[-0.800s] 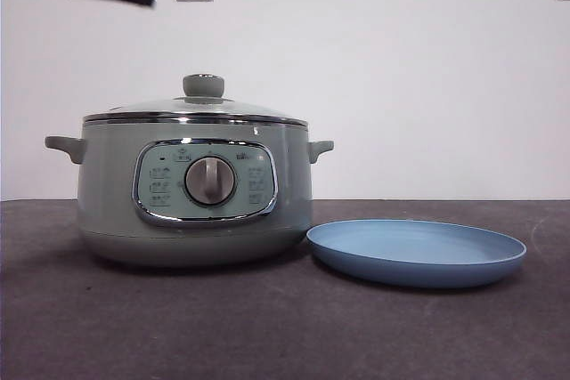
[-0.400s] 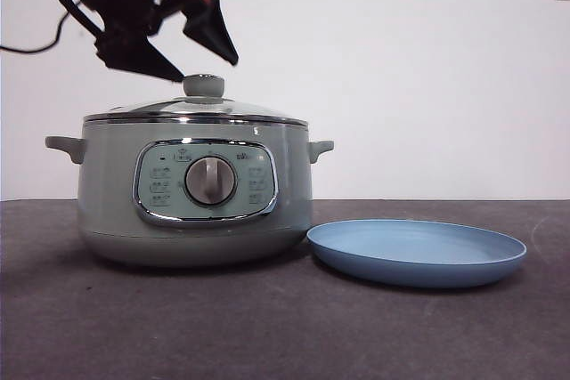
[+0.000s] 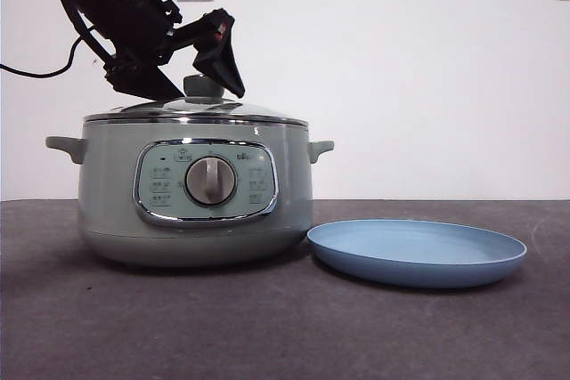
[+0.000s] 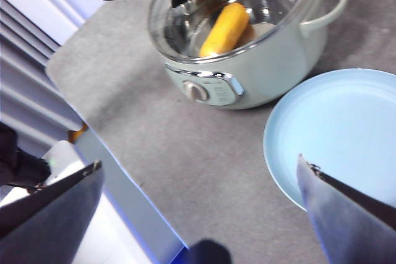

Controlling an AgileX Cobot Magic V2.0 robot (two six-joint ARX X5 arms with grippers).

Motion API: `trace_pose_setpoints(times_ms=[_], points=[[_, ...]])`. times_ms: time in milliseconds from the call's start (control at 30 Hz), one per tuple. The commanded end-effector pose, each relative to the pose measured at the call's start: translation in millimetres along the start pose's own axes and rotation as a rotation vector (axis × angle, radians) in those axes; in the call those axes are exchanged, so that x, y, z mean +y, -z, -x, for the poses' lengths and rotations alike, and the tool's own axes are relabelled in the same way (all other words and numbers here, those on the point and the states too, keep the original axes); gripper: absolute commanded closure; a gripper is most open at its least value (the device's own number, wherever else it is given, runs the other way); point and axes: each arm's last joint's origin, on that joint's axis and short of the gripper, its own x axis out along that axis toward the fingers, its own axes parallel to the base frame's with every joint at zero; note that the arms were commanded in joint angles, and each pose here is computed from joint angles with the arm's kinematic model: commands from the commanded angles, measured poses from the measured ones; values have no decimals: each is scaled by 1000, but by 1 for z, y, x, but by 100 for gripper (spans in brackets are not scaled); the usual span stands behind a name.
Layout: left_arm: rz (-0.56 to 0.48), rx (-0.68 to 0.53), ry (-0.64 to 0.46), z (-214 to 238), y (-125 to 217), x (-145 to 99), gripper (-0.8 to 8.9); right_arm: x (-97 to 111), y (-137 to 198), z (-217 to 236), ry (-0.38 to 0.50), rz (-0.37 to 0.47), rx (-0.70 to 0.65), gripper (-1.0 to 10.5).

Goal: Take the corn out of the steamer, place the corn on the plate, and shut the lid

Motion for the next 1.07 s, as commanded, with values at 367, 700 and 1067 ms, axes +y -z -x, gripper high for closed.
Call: trace_pose_setpoints(times_ms=[367,700,1067], points=[[-3,50,18,-3,6,-6,822,0,-1,0,20,5,-1,379],[-10,18,18,2,-3,-7,822,0,-1,0,20,5,-1,379],[-28,-107,13,41,-37,-14,822,0,-1,0,20,5,-1,379]])
